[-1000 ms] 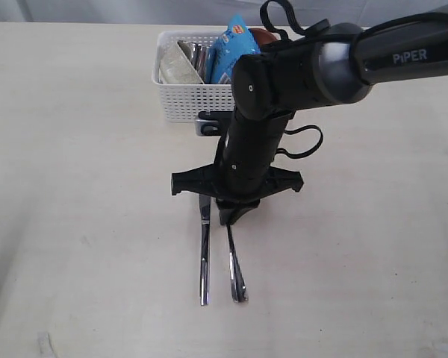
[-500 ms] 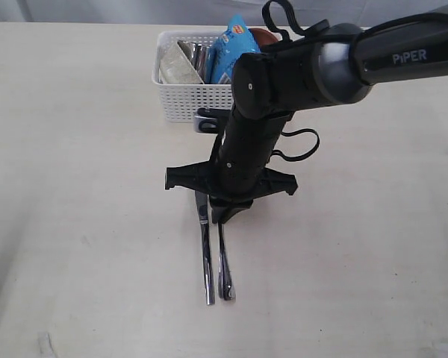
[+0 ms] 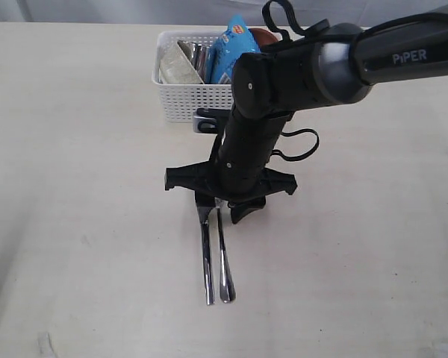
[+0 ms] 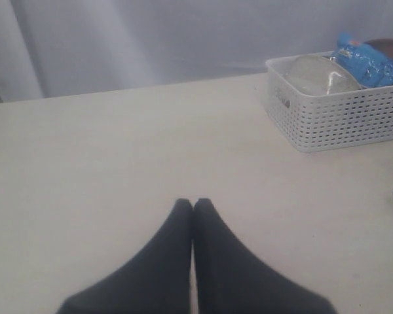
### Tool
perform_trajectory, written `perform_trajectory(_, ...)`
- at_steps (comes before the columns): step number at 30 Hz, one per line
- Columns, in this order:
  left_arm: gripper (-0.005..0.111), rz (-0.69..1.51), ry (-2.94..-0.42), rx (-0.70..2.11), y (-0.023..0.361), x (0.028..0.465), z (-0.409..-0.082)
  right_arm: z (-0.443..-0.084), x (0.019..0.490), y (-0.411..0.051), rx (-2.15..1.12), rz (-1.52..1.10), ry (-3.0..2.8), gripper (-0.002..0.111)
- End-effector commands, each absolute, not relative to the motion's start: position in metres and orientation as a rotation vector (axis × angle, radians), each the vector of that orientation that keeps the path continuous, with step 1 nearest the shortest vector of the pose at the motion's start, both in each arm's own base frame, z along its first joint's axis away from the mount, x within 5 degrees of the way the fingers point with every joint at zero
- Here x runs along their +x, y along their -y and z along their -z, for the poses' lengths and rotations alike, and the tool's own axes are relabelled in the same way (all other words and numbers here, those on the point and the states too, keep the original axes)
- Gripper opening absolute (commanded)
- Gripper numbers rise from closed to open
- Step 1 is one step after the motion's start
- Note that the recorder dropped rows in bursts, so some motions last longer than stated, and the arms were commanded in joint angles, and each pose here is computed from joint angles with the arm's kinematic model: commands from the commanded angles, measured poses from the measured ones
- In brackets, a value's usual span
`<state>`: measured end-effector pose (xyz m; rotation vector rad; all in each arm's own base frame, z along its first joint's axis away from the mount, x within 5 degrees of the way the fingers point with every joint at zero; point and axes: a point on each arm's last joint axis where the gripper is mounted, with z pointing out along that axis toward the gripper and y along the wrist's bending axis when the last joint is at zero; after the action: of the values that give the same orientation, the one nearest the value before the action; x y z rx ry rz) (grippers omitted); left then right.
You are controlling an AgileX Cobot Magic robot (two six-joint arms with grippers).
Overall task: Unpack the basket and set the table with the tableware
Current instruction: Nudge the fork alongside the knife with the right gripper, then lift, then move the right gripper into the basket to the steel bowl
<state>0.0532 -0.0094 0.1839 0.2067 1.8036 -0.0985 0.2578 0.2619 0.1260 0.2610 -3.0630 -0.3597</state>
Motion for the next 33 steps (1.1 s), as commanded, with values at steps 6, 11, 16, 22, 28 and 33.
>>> perform_trajectory(6, 0.0, 0.093, -1.799, 0.207, 0.009, 0.053, -0.184, -0.16, 0.273, -0.269, 0.407, 0.374, 3.113, 0.049)
perform_trajectory(11, 0.0, 0.093, -1.799, 0.207, 0.009, 0.053, -0.184, -0.21, 0.295, -0.271, 0.413, 0.482, 3.197, 0.049)
perform_trajectory(16, 0.0, 0.093, -1.799, 0.207, 0.009, 0.053, -0.184, -0.253, 0.331, -0.253, 0.263, 0.602, 3.312, 0.049)
perform_trajectory(22, 0.0, 0.093, -1.799, 0.207, 0.009, 0.053, -0.184, -0.277, 0.364, -0.226, 0.148, 0.629, 3.456, 0.049)
perform_trajectory(28, 0.0, 0.093, -1.799, 0.207, 0.009, 0.053, -0.184, -0.273, 0.381, -0.229, 0.138, 0.708, 3.542, 0.049)
perform_trajectory(33, 0.0, 0.093, -1.799, 0.207, 0.009, 0.053, -0.184, -0.257, 0.395, -0.252, 0.321, 0.815, 3.506, 0.049)
